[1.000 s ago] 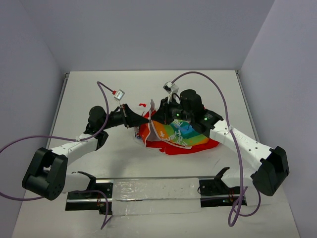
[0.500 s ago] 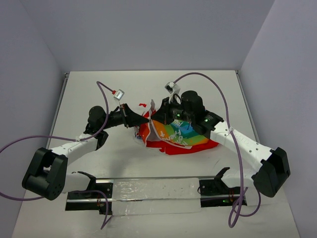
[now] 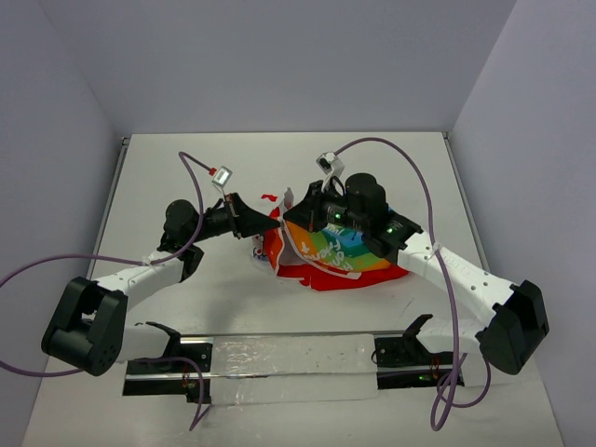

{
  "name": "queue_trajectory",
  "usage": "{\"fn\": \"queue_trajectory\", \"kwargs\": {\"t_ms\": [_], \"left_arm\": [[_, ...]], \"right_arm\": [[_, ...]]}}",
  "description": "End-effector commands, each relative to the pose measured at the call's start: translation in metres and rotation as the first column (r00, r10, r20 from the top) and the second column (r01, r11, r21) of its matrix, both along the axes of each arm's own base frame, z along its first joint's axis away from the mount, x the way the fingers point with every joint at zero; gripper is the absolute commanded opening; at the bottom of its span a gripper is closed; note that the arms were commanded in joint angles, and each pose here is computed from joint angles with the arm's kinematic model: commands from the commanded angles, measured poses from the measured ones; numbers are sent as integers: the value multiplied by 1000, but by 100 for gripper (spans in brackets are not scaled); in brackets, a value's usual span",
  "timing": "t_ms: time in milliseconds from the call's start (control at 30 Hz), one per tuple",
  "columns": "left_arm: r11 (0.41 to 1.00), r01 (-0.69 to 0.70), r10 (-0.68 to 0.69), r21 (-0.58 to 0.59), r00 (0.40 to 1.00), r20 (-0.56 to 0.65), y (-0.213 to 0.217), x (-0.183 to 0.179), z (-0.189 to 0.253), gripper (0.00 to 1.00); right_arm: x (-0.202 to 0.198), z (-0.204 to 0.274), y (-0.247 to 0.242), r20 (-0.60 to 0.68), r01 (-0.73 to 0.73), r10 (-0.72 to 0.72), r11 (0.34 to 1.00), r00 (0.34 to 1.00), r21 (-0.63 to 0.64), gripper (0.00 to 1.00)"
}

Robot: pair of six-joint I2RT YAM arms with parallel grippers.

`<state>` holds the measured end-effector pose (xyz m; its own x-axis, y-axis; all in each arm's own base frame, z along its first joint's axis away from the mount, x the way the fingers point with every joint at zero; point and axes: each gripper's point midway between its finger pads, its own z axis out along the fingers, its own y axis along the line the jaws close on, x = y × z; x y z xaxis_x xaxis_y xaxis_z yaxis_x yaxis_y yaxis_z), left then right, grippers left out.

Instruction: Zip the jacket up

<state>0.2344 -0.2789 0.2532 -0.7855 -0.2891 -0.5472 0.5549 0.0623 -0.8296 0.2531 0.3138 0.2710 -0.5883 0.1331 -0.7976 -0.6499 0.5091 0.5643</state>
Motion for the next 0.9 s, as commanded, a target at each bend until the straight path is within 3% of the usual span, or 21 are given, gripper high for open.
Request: {"fn": "queue_trajectory", "kwargs": {"t_ms": [0,633,800,867], "left_arm": [[997,81,-80,-14,995,67,-7,-15,13,0],[995,83,-88,58,993,76,-12,-11,6,1],[984,-49,40,171,998,58,-3,15,10,49],[976,-100,83,194,992,97,2,19,21,61]], "right_arm": [[15,58,-4,153,61,-82,988,985,139,0],[26,79,-16,189,141,-171,977,967,162,0],[32,76,-32,173,241,-263,961,949,137,0],[36,74,-40,166,297,-313,948,935,118,0]]}}
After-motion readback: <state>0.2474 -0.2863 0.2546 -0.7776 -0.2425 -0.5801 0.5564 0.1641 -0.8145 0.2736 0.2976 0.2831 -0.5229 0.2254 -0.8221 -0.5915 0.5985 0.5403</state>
